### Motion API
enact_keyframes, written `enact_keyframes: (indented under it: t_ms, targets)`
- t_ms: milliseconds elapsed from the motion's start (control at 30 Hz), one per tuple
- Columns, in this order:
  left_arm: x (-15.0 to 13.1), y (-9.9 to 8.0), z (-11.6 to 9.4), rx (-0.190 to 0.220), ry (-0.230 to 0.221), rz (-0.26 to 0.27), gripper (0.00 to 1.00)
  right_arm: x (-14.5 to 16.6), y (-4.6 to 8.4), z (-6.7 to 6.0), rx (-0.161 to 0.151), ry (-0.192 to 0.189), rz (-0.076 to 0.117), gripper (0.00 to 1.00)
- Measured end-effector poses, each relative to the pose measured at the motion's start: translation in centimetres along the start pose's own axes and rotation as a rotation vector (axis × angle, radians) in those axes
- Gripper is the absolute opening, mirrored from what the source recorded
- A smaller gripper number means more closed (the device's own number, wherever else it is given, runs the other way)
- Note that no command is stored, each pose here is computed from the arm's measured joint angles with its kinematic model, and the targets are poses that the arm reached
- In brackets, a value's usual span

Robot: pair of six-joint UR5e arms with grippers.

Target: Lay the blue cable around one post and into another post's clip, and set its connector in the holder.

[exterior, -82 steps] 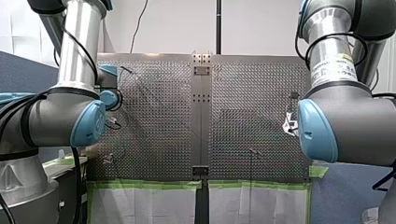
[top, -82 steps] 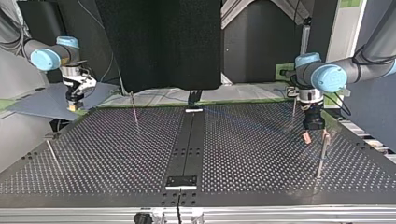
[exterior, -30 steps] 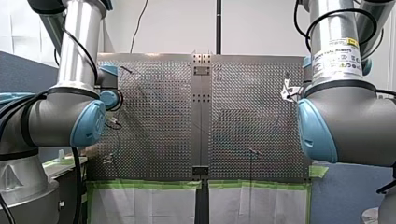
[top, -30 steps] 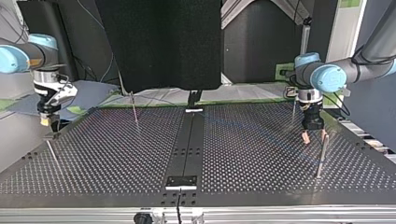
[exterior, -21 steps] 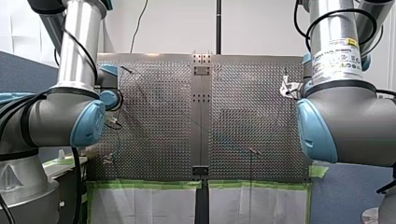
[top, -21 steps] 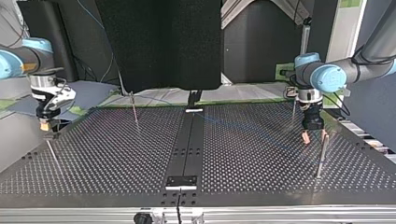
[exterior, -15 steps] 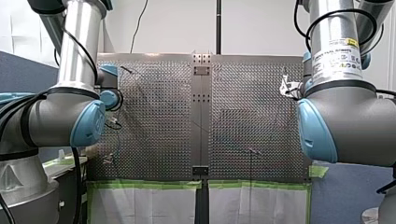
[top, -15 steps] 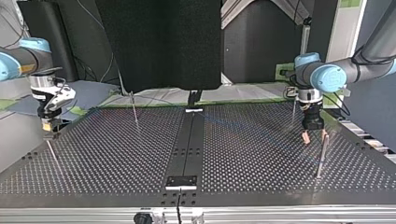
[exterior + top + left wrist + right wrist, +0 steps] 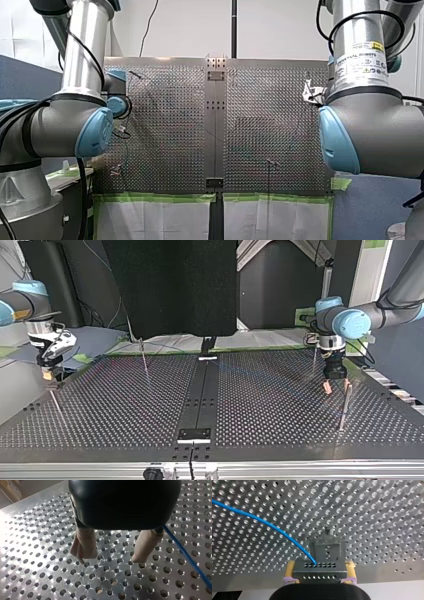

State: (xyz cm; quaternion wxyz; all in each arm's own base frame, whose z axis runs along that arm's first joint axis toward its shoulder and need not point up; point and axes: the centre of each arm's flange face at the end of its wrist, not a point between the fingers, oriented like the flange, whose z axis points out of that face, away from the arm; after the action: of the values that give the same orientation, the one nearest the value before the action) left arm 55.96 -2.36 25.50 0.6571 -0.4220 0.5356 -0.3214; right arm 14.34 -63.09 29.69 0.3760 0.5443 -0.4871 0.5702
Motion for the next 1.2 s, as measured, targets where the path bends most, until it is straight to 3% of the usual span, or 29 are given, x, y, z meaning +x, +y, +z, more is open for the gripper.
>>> enact_keyframes:
  t_ms: [133,433,733,1200]
  targets:
    - [0.0,0.0,0.0,0.0,0.0,0.001,1.0,0.5,0.4,0.4,0.02,0.017,-0.002,0.0]
    - [0.0,0.0,0.0,0.0,-0.001,0.002,1.0,-0.3,1.0,1.9,0.041,0.002,-0.007,0.0]
    - [0.0,0.0,0.0,-0.001,-0.003,0.004,1.0,-0.8,0.9,2.9,0.09,0.015,-0.03,0.0]
    - [-0.2,0.0,0.1,0.006,-0.006,0.002,1.0,-0.3,1.3,3.1,0.096,0.024,-0.047,0.0]
